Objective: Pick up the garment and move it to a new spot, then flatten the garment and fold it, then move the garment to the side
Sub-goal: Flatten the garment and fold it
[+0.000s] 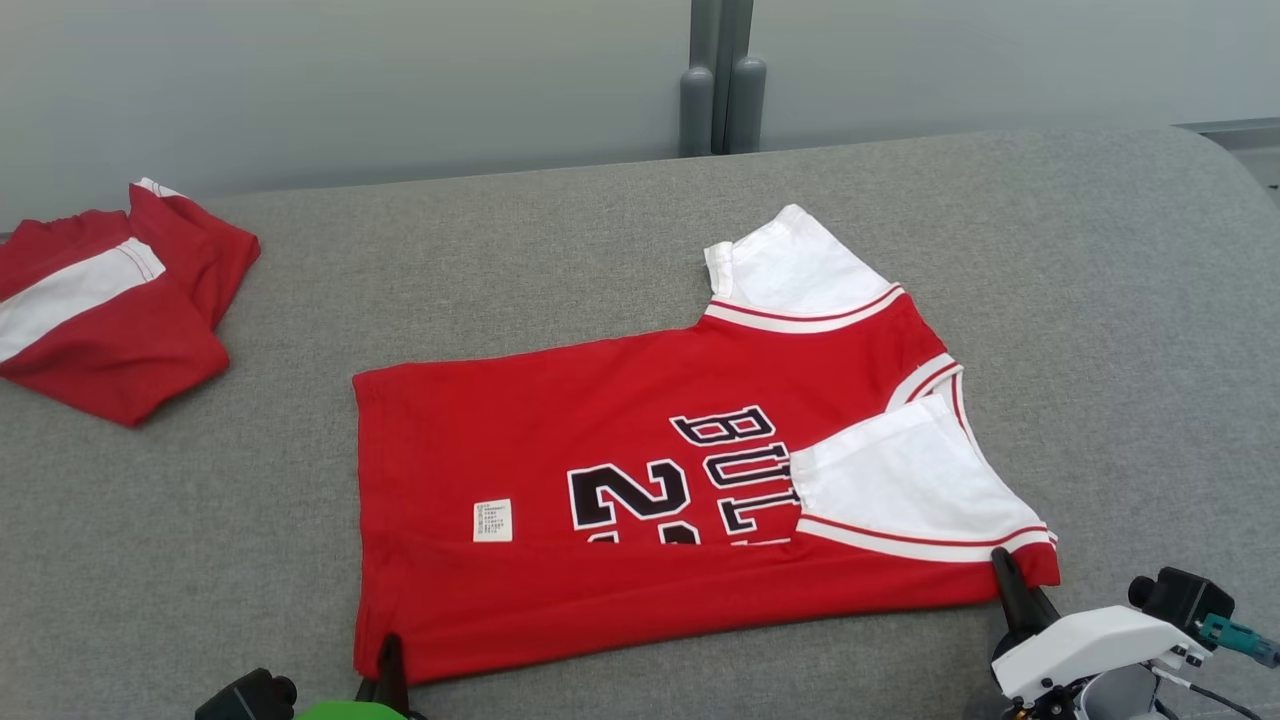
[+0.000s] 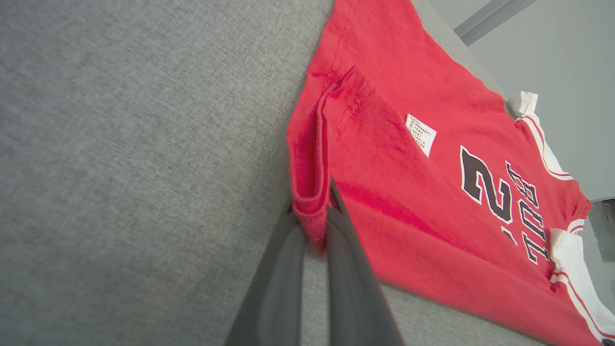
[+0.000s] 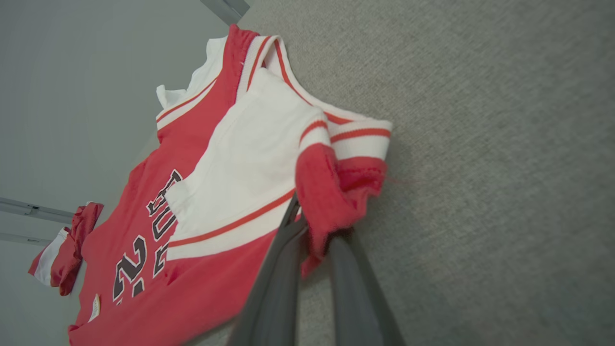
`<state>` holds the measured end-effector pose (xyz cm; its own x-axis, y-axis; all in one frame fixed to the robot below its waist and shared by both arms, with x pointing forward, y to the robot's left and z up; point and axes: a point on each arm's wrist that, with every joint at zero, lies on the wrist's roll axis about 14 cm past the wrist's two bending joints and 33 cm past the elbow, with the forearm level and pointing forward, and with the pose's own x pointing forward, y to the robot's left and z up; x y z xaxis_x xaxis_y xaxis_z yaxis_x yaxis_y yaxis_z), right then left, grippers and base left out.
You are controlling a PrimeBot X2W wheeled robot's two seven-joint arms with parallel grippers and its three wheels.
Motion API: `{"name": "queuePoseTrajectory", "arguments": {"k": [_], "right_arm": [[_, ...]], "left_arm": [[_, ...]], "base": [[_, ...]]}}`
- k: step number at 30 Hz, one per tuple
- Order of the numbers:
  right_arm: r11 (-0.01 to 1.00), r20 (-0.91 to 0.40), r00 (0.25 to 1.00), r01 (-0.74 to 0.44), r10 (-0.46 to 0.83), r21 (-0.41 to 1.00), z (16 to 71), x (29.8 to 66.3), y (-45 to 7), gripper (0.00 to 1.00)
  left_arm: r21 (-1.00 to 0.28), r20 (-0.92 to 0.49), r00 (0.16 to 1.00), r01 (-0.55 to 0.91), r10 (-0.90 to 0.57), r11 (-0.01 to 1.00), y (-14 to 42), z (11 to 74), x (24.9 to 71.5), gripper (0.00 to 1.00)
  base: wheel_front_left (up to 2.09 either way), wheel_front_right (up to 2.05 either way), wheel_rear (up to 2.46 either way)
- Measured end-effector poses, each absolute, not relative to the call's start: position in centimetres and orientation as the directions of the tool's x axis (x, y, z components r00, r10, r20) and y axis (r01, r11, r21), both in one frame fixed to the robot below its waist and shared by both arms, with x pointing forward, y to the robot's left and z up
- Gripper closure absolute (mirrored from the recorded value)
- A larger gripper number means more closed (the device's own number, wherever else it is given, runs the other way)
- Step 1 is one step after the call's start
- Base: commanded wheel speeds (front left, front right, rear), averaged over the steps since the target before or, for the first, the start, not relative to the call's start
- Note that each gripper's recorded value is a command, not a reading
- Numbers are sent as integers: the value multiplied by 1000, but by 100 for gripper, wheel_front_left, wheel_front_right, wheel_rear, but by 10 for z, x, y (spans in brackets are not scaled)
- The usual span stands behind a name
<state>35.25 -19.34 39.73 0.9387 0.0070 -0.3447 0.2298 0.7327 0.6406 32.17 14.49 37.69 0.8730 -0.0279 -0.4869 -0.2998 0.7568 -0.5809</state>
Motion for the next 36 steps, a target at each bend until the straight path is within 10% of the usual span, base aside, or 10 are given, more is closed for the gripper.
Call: {"name": "queuePoseTrajectory", "arguments": {"k": [2,4,5,6,22,36], "right_arm": [[738,-344,939,227,8,635,399,352,-193,100],[740,-343,939,226,7,633,400,352,-193,62],[741,-341,940,226,3,632,400,351,-194,29],[744,-341,940,230,-3,628,400,349,-196,0],[790,-298,936,325,-189,519,421,321,-265,0],[897,-116,985,162,-124,411,502,368,-271,0]], "left_arm": [[-574,-494,869,-302,-28,761,145,376,321,100],[-571,-492,870,-299,-28,764,145,377,321,18],[-569,-494,869,-302,-25,765,145,377,320,0],[-567,-496,868,-304,-22,766,146,376,319,0],[-416,-392,919,-148,-30,897,173,420,359,0],[-157,-375,903,162,-211,974,147,470,464,0]], "base": [[0,0,0],[0,0,0],[0,0,0],[0,0,0],[0,0,0],[0,0,0]]}}
